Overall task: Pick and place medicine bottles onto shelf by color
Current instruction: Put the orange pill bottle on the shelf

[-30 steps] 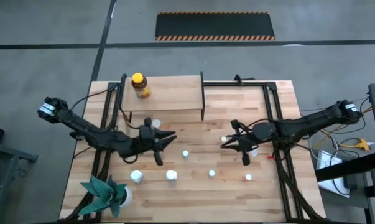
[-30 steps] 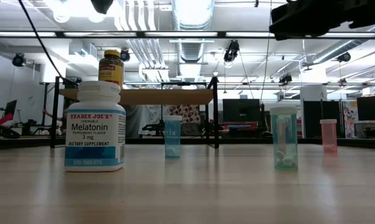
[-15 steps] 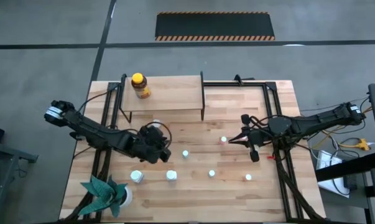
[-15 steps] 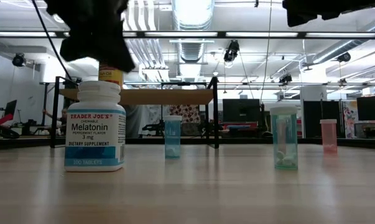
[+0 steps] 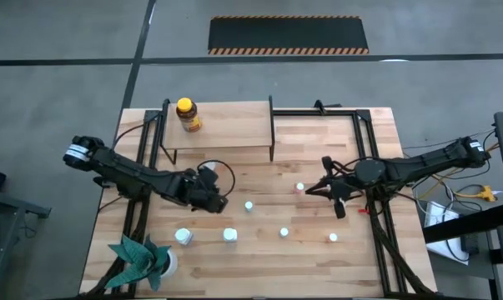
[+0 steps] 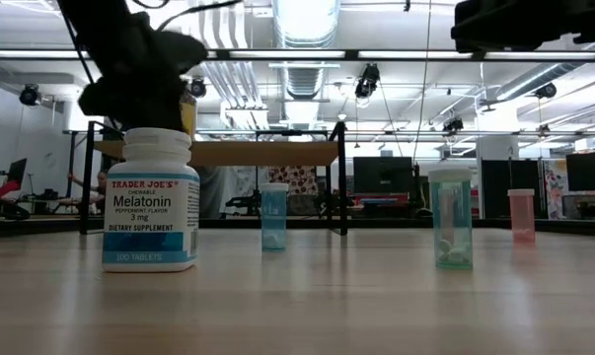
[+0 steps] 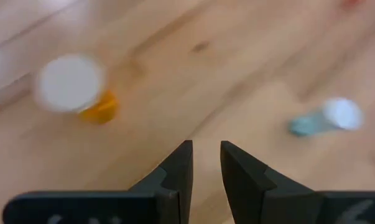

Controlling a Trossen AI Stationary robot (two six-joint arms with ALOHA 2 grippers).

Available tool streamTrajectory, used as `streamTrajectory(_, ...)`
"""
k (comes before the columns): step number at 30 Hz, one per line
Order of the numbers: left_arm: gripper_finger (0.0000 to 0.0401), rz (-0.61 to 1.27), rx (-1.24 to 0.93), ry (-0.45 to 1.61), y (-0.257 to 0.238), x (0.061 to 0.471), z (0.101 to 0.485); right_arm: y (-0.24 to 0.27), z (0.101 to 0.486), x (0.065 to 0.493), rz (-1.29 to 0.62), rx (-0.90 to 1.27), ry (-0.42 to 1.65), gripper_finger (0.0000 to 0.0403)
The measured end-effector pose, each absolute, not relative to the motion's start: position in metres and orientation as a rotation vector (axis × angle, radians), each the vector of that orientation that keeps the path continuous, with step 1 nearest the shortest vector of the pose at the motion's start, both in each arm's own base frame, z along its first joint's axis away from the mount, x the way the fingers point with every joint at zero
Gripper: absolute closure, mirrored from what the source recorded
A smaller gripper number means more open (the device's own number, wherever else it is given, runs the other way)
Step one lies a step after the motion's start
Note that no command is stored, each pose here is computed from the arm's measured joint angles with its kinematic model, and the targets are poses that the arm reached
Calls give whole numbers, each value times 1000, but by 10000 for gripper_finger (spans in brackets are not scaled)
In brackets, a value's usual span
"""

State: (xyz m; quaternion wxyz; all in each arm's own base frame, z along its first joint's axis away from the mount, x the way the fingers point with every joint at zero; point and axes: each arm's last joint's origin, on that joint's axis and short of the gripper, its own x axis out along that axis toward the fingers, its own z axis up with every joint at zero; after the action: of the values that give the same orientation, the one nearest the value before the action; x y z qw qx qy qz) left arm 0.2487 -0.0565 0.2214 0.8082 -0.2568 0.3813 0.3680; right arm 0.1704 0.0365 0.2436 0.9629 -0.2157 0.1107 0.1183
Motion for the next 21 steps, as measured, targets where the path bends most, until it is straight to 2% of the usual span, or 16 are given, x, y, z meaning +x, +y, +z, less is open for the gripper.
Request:
streamTrajectory(4,338,877,-596,786,-50,247,216,36,243,170,241,-437,232,394)
streamTrajectory(12,323,859,-637,855,-53,252,207,36,241,169,245,-436,257,394)
streamTrajectory(17,264,887,-685,849,-52,253,204,36,239,169,247,-438,272,394)
streamTrajectory(21,200,1026,-721,745,-47,251,199,36,239,169,248,-438,272,394)
